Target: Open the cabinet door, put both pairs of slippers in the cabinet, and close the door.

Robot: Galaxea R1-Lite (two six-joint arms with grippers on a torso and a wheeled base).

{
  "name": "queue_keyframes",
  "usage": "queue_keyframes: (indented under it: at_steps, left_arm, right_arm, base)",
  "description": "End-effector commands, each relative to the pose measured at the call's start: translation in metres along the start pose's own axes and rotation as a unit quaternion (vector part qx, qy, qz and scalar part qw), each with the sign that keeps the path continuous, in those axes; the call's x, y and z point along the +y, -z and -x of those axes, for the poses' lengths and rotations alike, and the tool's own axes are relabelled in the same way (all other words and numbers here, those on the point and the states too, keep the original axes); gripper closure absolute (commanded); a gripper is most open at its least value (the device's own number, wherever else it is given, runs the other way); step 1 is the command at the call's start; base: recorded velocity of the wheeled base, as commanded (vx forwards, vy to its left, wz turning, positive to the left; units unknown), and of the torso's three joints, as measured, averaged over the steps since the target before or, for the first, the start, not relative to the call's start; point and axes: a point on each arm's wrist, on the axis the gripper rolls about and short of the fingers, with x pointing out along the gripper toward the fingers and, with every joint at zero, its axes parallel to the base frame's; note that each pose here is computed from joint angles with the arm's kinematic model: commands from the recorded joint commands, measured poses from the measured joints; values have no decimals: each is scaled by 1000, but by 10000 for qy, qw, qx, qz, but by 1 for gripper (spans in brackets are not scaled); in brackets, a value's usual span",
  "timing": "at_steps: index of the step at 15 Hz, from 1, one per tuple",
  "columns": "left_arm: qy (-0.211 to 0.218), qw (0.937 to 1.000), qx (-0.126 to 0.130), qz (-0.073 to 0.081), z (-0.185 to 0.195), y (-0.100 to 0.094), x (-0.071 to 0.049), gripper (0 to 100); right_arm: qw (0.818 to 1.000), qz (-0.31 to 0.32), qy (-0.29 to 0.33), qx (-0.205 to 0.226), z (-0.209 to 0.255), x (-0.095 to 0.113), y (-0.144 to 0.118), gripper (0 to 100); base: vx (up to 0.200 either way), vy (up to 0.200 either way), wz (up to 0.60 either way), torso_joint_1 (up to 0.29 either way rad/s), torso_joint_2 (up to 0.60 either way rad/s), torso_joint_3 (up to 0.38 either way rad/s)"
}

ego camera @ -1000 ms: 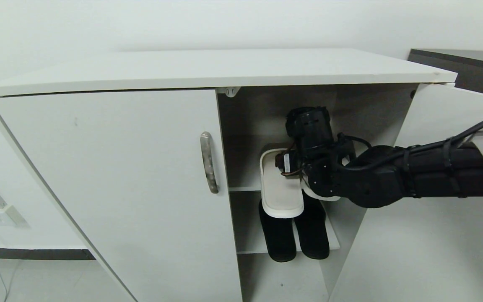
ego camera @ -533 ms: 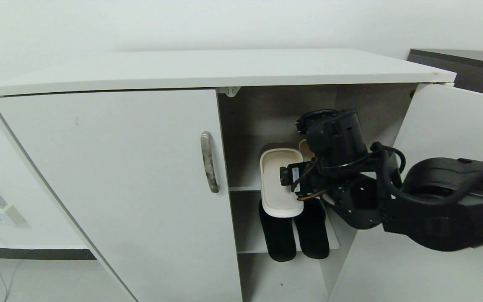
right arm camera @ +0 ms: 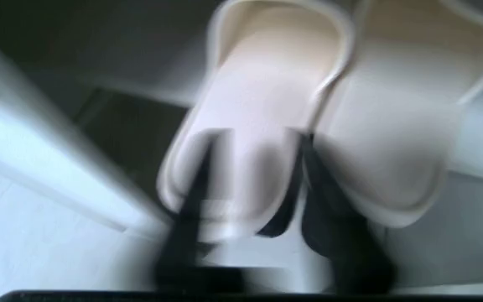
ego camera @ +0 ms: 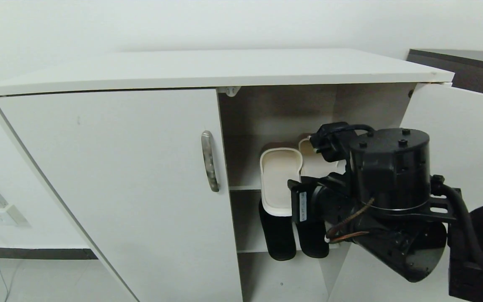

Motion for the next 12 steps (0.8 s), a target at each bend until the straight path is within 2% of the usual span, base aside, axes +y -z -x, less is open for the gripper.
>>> queue_keyframes:
  at_steps: [1, 12]
  left_arm:
    - [3, 10000, -1, 2, 0, 0, 0, 100]
    - [3, 10000, -1, 2, 0, 0, 0, 100]
  right_arm:
    - [9996, 199, -174, 105, 9, -1, 11, 100]
    - [9972, 698, -258, -38, 4, 1, 39, 100]
  base:
    - [0, 0, 0, 0, 0, 0]
    - [0, 0, 0, 0, 0, 0]
